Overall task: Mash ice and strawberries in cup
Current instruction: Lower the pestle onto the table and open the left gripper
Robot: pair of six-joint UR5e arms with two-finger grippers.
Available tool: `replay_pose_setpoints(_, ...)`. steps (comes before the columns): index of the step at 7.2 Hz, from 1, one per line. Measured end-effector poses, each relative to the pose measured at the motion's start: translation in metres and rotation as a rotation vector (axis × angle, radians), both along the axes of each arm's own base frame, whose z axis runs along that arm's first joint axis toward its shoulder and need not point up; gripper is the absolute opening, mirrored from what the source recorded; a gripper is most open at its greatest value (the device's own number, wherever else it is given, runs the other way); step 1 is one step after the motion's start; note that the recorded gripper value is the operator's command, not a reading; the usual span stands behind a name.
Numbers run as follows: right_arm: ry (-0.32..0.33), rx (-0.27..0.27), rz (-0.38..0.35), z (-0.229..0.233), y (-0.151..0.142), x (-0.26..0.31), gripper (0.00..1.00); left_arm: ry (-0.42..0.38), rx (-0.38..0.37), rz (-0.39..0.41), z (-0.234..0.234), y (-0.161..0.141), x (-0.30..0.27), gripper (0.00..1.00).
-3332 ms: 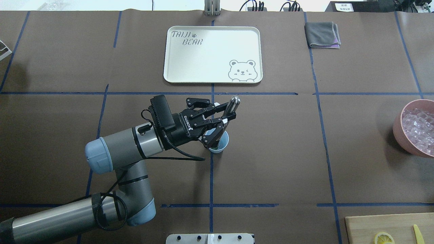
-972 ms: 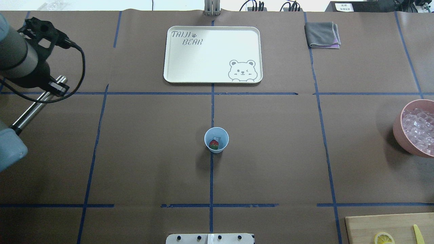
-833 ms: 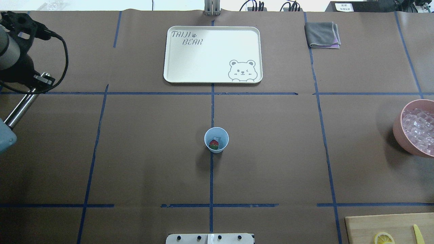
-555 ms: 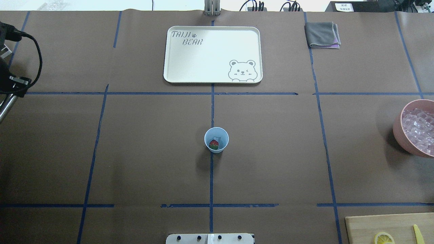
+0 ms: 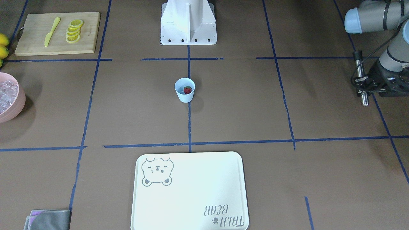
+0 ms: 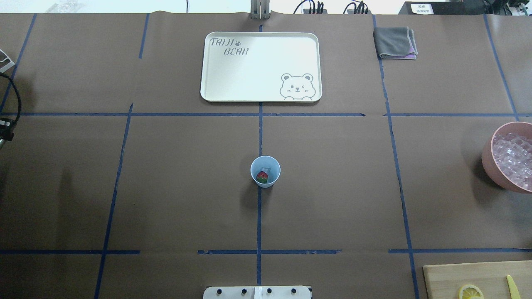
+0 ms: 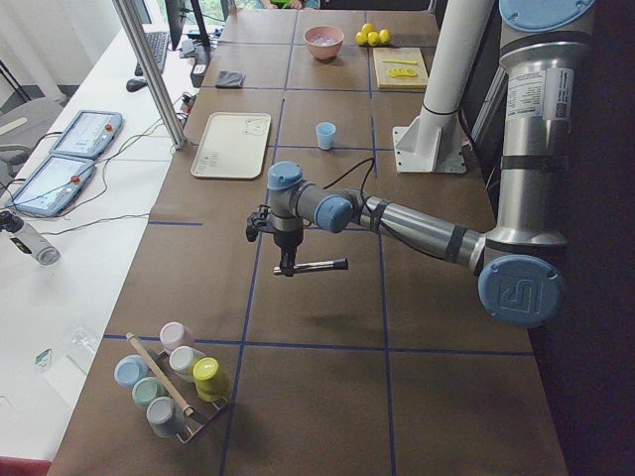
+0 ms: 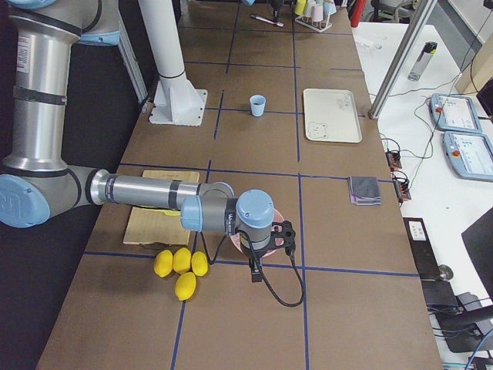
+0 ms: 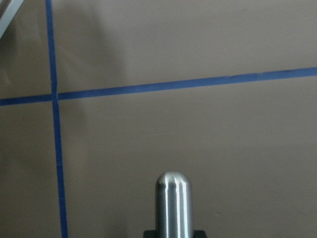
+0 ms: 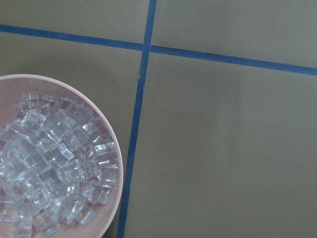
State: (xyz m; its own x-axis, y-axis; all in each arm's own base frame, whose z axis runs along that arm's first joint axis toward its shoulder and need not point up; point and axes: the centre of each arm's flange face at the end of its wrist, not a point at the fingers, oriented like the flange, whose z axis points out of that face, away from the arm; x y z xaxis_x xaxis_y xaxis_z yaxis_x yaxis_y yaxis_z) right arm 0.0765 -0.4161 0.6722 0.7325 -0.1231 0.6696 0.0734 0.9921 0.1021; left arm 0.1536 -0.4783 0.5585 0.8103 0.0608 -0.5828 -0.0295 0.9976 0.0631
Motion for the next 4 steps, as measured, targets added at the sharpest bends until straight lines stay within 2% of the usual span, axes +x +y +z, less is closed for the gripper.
replay_pose_setpoints(2, 0.0, 0.0, 0.0, 0.0, 0.0, 0.0, 1.0, 0.034, 0.026, -0.028, 0.057, 0.013, -0.009, 0.0)
replay_pose_setpoints(4, 0.0, 0.0, 0.0, 0.0, 0.0, 0.0, 1.0, 0.097, 0.068, -0.114, 0.099, 0.027, -0.017, 0.0)
